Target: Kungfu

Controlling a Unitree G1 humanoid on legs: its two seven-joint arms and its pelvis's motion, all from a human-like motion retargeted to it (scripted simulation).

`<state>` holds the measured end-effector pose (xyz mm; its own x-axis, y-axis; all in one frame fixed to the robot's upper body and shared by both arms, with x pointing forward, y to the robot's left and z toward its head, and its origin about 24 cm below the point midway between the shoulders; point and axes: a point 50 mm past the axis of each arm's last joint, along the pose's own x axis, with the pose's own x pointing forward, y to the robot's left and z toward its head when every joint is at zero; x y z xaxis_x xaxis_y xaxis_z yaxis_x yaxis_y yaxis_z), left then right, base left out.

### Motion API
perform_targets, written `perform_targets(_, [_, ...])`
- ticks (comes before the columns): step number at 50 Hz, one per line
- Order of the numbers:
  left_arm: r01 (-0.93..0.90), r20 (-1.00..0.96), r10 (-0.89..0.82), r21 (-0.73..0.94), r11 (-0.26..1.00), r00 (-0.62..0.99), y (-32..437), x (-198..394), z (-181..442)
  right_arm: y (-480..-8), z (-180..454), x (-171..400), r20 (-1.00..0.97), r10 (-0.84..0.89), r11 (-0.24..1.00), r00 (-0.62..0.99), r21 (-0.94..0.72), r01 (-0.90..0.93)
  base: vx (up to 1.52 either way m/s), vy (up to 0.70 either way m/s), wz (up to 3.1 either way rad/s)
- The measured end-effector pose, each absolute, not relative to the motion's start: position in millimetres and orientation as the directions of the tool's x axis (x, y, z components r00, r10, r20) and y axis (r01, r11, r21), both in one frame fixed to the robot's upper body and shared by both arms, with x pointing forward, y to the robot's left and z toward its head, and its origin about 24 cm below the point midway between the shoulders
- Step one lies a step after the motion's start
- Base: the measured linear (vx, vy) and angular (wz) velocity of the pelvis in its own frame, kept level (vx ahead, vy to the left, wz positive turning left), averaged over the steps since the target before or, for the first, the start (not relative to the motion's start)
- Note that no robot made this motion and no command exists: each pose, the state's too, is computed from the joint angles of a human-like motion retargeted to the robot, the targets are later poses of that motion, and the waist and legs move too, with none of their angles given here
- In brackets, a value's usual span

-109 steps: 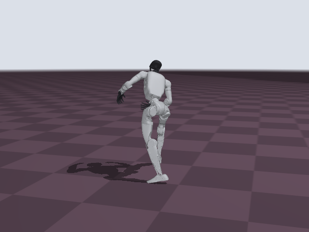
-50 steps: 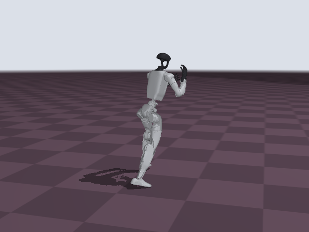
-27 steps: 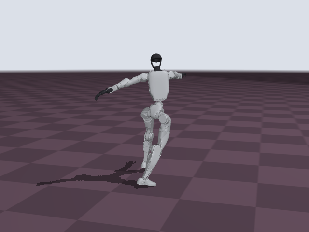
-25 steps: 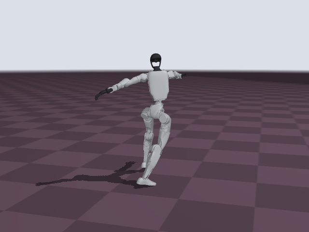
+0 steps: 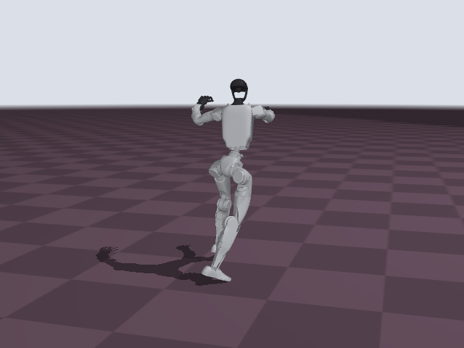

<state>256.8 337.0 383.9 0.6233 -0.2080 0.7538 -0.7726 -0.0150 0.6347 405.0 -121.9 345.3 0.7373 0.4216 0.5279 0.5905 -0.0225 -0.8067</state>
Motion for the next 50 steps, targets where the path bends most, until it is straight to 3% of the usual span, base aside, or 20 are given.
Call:
perform_targets(3, [-0.708,0.638,-0.407,0.705,-0.032,0.654,280.5,291.9,380.4,-69.2,351.0,389.7,0.51,0.586,-0.012,0.63,-0.771,0.637,-0.22,0.3,-0.9])
perform_targets(5, [-0.654,0.53,-0.493,0.749,-0.11,0.69,255.4,305.4,376.3,-38.0,356.0,374.9,0.512,0.669,0.002,0.539,-0.726,0.687,-0.27,0.22,-1.46])
perform_targets(8, [-0.62,0.44,-0.519,0.747,-0.241,0.733,244.4,312.5,373.3,-0.6,358.4,352.8,0.567,0.728,0.124,0.385,-0.662,0.739,-0.33,0.19,-1.95])
perform_targets(9, [-0.63,0.44,-0.528,0.733,-0.257,0.727,242.5,312.9,373.4,9.0,356.5,344.2,0.599,0.74,0.216,0.304,-0.641,0.736,-0.39,0.17,-2.1])
perform_targets(10, [-0.647,0.448,-0.538,0.716,-0.262,0.714,240.6,313.0,373.6,17.7,353.6,334.4,0.636,0.744,0.328,0.207,-0.617,0.715,-0.43,0.09,-2.2])
perform_targets(12, [-0.653,0.423,-0.602,0.722,-0.228,0.677,233.8,307.9,369.5,25.3,347.6,325.4,0.625,0.768,0.379,0.141,-0.62,0.687,-0.48,0.02,-2.36])
perform_targets(18, [-0.615,0.389,-0.629,0.767,-0.184,0.673,236.5,297.7,357.1,30.8,339.0,312.9,0.598,0.798,0.404,0.074,-0.623,0.67,-0.49,0.0,-2.14])
perform_targets(22, [-0.542,0.365,-0.61,0.831,-0.127,0.703,241.1,300.6,336.4,30.6,324.7,314.4,0.519,0.845,0.328,0.127,-0.691,0.644,-0.52,-0.17,-2.16])
perform_targets(28, [-0.374,0.338,-0.584,0.925,0.062,0.738,232.3,319.7,262.6,16.1,268.9,326.9,0.344,0.9,0.179,0.267,-0.852,0.493,-0.49,-0.31,-1.35])
perform_targets(31, [-0.222,0.267,-0.619,0.963,0.151,0.738,200.4,333.2,206.6,-16.8,220.4,336.7,0.242,0.895,0.102,0.374,-0.928,0.357,-0.5,-0.17,0.87])
perform_targets(34, [-0.001,0.142,-0.706,0.98,0.197,0.694,137.8,341.9,133.1,-76.5,159.2,338.4,0.142,0.85,0.055,0.508,-0.982,0.181,-0.36,-0.3,0.43])
perform_targets(37, [0.202,0.015,-0.734,0.957,0.207,0.679,68.4,336.9,56.9,-124.4,93.9,321.4,0.058,0.812,0.062,0.581,-0.998,0.014,-0.46,-0.34,0.25])
perform_targets(40, [0.335,-0.108,-0.716,0.924,0.183,0.689,27.4,319.9,13.8,-153.4,57.0,305.9,-0.04,0.773,0.049,0.634,-0.991,-0.123,-0.62,-0.04,0.38])
perform_targets(50, [0.362,-0.148,-0.813,0.929,0.081,0.563,-16.6,294.0,3.8,-201.3,40.7,263.4,-0.007,0.701,0.13,0.713,-0.982,-0.138,-0.13,-0.18,-0.59])
